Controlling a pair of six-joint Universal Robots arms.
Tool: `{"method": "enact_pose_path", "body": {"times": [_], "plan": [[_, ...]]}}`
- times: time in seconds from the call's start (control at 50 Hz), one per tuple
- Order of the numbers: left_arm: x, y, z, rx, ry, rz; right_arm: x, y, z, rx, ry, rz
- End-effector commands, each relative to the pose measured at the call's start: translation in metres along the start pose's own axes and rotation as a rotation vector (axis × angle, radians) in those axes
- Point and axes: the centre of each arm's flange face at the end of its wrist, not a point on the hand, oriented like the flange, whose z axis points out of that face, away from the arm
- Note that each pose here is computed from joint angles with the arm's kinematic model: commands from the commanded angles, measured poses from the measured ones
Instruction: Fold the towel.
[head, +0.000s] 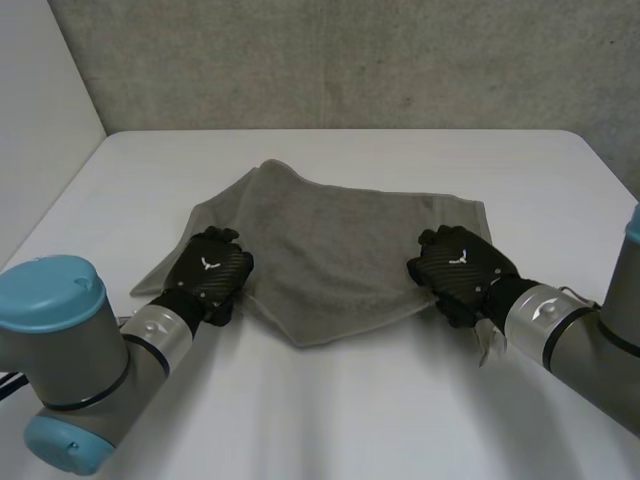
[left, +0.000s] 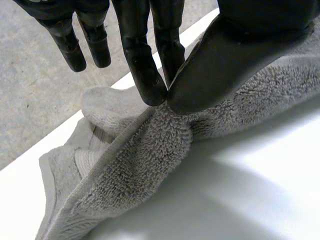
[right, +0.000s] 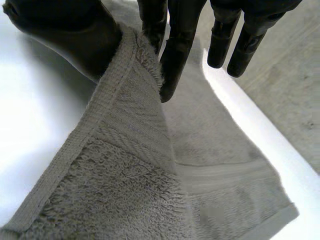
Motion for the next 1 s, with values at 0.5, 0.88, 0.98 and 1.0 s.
{"method": "enact_pose_path", "body": {"times": [0.5,0.88,0.98,1.0], "plan": [[-0.008,0.019,-0.02,-0.119,-0.029,-0.022,0.006,0.004,-0.01,-0.073,0.102,0.026],[-0.023,0.017,-0.016,-0.091,-0.073,-0.023,0.004,0.009,-0.006,-0.085,0.094,0.086],[-0.02,0.025,-0.013,-0.113,-0.062,-0.026,0.004,0.009,-0.006,-0.085,0.094,0.084],[-0.02,0.026,-0.012,-0.117,-0.061,-0.026,0.003,0.009,-0.006,-0.083,0.092,0.084]]}}
